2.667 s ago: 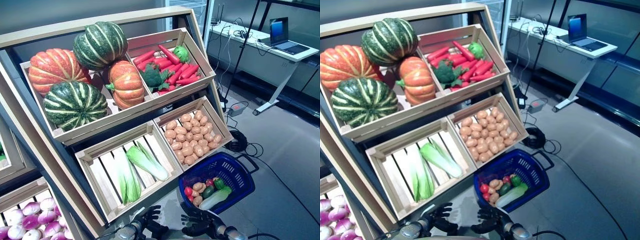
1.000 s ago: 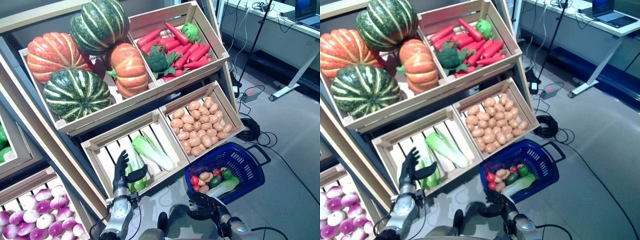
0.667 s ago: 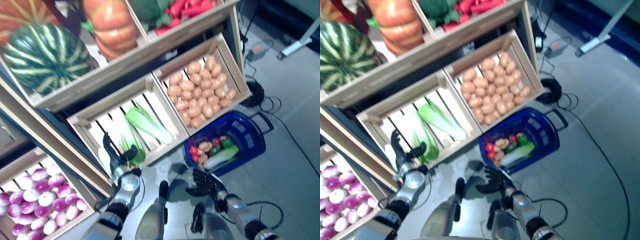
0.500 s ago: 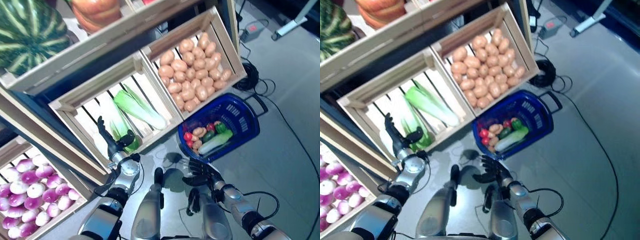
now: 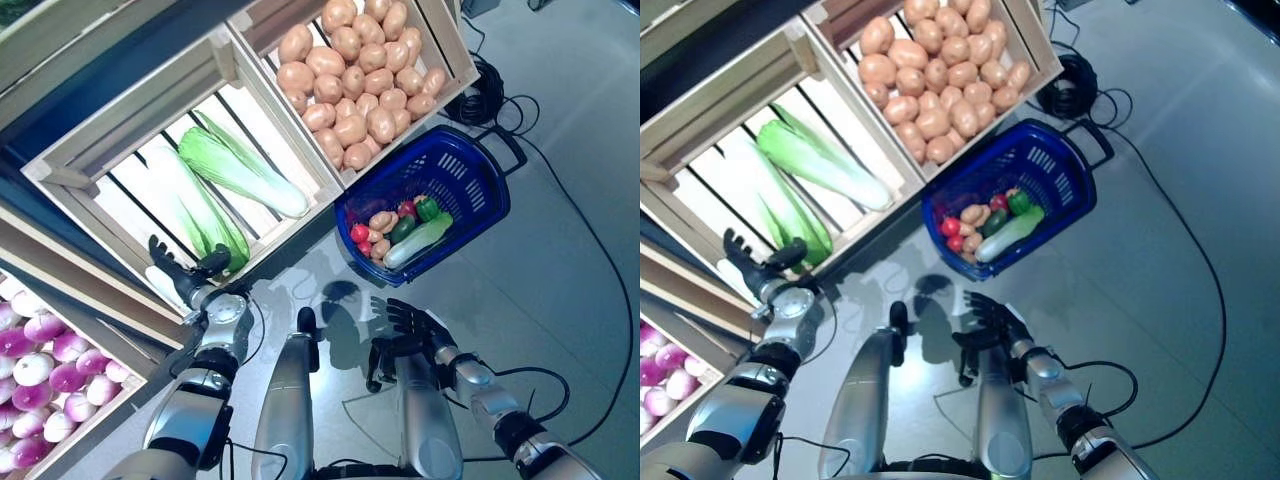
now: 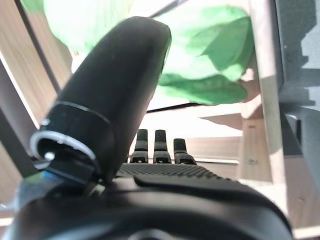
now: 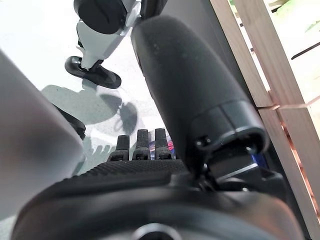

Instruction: Put vegetables into the basket

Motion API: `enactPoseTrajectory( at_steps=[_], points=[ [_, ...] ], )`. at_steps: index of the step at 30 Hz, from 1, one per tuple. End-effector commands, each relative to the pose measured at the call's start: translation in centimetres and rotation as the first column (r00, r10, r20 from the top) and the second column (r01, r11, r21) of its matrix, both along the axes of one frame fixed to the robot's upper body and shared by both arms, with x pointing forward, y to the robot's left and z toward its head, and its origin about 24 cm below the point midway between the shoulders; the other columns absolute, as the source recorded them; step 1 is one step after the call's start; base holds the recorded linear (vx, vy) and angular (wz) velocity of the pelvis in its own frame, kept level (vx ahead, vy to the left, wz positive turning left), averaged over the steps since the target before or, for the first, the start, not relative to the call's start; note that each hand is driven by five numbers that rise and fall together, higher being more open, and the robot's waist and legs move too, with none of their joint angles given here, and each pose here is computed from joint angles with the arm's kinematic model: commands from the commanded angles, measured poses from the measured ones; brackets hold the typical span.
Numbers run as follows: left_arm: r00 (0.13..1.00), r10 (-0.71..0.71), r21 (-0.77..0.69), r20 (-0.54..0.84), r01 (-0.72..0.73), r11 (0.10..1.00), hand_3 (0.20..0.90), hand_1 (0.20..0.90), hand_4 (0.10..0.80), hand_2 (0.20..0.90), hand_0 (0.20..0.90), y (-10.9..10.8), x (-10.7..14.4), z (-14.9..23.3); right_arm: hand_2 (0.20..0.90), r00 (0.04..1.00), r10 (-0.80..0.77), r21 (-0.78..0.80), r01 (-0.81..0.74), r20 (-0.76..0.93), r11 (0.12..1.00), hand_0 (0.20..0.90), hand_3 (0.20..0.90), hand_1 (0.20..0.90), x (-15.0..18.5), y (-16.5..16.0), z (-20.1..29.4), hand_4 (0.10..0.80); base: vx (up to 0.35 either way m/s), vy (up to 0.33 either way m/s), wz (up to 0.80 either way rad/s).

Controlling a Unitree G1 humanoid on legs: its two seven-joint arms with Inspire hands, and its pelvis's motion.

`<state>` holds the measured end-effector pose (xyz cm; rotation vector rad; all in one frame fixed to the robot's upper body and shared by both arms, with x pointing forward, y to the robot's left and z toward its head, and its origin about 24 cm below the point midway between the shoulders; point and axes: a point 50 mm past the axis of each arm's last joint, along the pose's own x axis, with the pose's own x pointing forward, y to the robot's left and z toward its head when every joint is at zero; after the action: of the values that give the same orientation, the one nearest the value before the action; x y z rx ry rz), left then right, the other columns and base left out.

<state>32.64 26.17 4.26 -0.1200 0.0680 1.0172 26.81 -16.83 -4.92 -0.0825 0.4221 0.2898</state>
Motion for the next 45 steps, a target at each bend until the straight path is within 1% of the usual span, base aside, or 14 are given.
enactPoseTrajectory(
  at_steps=[1,3,9,12,14,19,24,25,29,31,37,40,43,45],
  points=[
    [0.981,0.004,0.083,0.194,-0.021,0.996,0.900,0.900,0.800,0.900,0.900,2.1,1.0,4.5,0.900,0.997,0.004,0.076,-0.010,0.081,0.997,0.900,0.900,0.900,0.0,1.1,1.4,0.800,0.016,0.069,-0.03],
    [0.975,-0.023,0.086,0.220,0.004,0.996,0.900,0.900,0.800,0.900,0.900,2.2,1.4,5.3,0.900,0.997,0.005,0.070,-0.010,0.081,0.997,0.900,0.900,0.900,-0.2,0.9,1.3,0.800,0.019,0.051,-0.01],
    [0.958,-0.032,0.068,0.284,0.014,0.998,0.900,0.900,0.800,0.900,0.900,3.0,2.2,7.9,0.900,0.994,0.023,0.044,-0.028,0.103,0.999,0.900,0.900,0.900,-0.4,0.8,1.6,0.800,0.000,0.043,-0.03],
    [0.938,-0.085,0.047,0.336,0.074,0.996,0.900,0.900,0.800,0.900,0.900,3.3,2.9,9.3,0.900,0.994,0.029,0.040,-0.034,0.110,0.999,0.900,0.900,0.900,-0.4,0.7,1.7,0.800,0.003,0.035,-0.03],
    [0.906,-0.141,0.040,0.400,0.137,0.990,0.900,0.900,0.800,0.900,0.900,3.7,3.3,10.6,0.900,0.993,0.039,0.028,-0.042,0.113,0.999,0.900,0.900,0.900,-0.6,0.7,1.8,0.800,0.018,0.044,-0.03],
    [0.883,-0.195,0.071,0.427,0.182,0.981,0.900,0.900,0.800,0.900,0.900,4.0,3.5,12.0,0.900,0.992,0.057,-0.003,-0.057,0.113,0.998,0.900,0.900,0.900,-1.0,0.2,1.6,0.800,0.020,0.031,-0.02],
    [0.921,-0.147,0.031,0.361,0.146,0.989,0.900,0.900,0.800,0.900,0.900,5.0,3.6,11.7,0.900,0.990,0.056,0.003,-0.057,0.132,0.998,0.900,0.900,0.900,-0.8,0.3,1.9,0.800,0.007,0.003,0.00],
    [0.919,-0.153,0.006,0.363,0.162,0.987,0.900,0.900,0.800,0.900,0.900,5.2,3.8,11.9,0.900,0.988,0.049,0.012,-0.051,0.145,0.999,0.900,0.900,0.900,-0.6,0.5,2.3,0.800,0.000,0.000,0.00],
    [0.935,-0.157,-0.015,0.319,0.171,0.985,0.900,0.900,0.800,0.900,0.900,5.2,4.2,12.0,0.900,0.984,0.035,0.030,-0.040,0.172,0.999,0.900,0.900,0.900,-0.2,0.8,3.0,0.800,0.000,0.000,0.00],
    [0.955,-0.165,-0.015,0.246,0.174,0.985,0.900,0.900,0.800,0.900,0.900,5.3,4.5,11.8,0.900,0.980,0.031,0.042,-0.040,0.195,0.998,0.900,0.900,0.900,0.1,1.2,3.6,0.800,0.000,0.000,0.00],
    [0.967,-0.213,-0.029,0.138,0.219,0.975,0.900,0.900,0.800,0.900,0.900,5.3,4.9,11.2,0.900,0.975,0.017,0.051,-0.029,0.223,0.998,0.900,0.900,0.900,0.7,1.3,4.4,0.800,-0.010,0.002,-0.02],
    [0.972,-0.223,-0.049,0.071,0.227,0.973,0.900,0.900,0.800,0.900,0.900,5.2,4.9,10.4,0.900,0.973,0.008,0.053,-0.021,0.229,0.998,0.900,0.900,0.900,0.9,1.2,4.5,0.800,0.000,0.000,0.00],
    [0.972,-0.233,-0.086,-0.033,0.230,0.969,0.900,0.900,0.800,0.900,0.900,5.0,4.7,8.6,0.900,0.971,0.001,0.055,-0.015,0.239,0.998,0.900,0.900,0.900,1.3,1.4,4.8,0.800,-0.008,-0.022,-0.01],
    [0.968,-0.244,-0.107,-0.061,0.236,0.966,0.900,0.900,0.800,0.900,0.900,4.8,4.6,7.9,0.900,0.970,0.000,0.057,-0.014,0.242,0.998,0.900,0.900,0.900,1.4,1.6,4.9,0.800,-0.005,-0.015,0.00]
  ],
)
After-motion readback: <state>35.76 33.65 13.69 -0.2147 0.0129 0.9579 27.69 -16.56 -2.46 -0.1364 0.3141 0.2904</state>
